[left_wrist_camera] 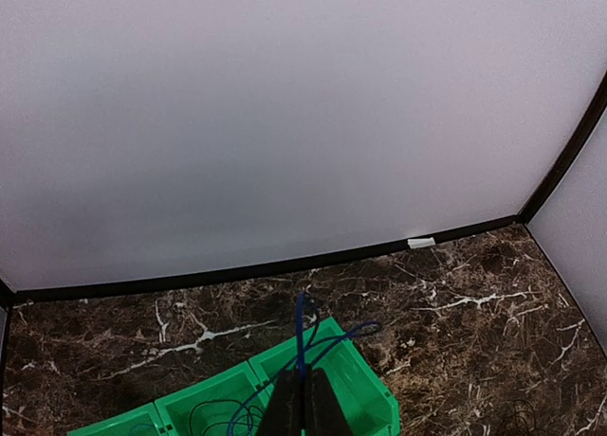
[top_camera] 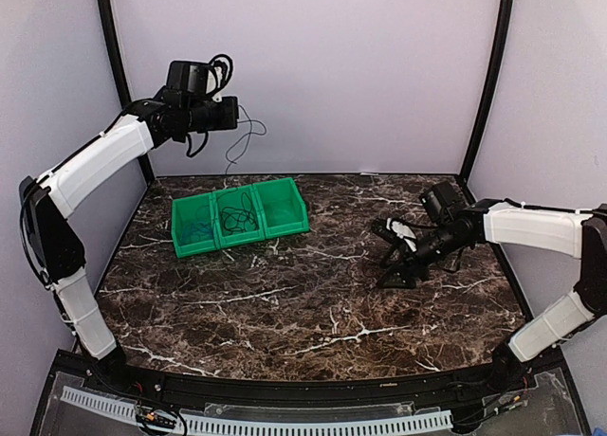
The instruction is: Untangle the cables
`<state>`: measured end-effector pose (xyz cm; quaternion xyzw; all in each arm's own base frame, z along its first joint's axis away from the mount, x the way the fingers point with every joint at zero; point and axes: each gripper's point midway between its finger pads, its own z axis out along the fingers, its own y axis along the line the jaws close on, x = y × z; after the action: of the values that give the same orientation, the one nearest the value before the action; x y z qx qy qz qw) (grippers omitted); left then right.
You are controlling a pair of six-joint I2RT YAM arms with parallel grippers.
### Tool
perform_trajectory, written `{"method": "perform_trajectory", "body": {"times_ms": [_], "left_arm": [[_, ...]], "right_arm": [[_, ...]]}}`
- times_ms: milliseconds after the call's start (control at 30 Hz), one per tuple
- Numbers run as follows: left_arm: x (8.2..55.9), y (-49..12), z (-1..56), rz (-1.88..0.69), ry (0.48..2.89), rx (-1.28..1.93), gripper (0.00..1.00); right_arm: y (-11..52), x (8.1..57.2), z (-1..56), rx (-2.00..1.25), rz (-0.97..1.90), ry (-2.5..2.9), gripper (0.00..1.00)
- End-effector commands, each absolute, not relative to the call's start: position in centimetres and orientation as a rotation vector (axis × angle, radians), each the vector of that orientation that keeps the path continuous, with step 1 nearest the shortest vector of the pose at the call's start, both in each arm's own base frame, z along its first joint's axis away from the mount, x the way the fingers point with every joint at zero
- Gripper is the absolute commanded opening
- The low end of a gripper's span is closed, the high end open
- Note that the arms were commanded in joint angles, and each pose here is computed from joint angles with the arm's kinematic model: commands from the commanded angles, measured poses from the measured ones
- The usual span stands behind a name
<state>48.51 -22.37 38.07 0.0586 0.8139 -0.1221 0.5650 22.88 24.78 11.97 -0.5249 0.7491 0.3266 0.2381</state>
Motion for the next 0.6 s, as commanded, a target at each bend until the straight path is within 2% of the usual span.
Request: {"method": "perform_trajectory", "body": {"times_ms": [0,167,267,400,567], "left_arm": [[47.6,-23.2,42.6,-0.417,1.795,0.126,0.00],[46.2,-23.2,46.4,-0.496,1.692,0.122,0.00],[46.1,-22.8,46.9,-0.474,1.678,0.120,0.00],[46.9,-22.7,44.5,-0.431,1.713,0.119,0.00],[48.0,-22.9,38.9,-0.379,1.793,0.123,0.00]], "right_arm": [[24.7,23.2,11.2,-1.446,0.891,2.058,0.72],[24.7,23.2,10.8,-1.449,0.888,2.071,0.72],[24.7,23.2,10.6,-1.451,0.896,2.078,0.72],[24.7,23.1,10.6,-1.452,0.897,2.079,0.72],[24.7,23.1,10.7,-1.452,0.898,2.079,0.72]]}}
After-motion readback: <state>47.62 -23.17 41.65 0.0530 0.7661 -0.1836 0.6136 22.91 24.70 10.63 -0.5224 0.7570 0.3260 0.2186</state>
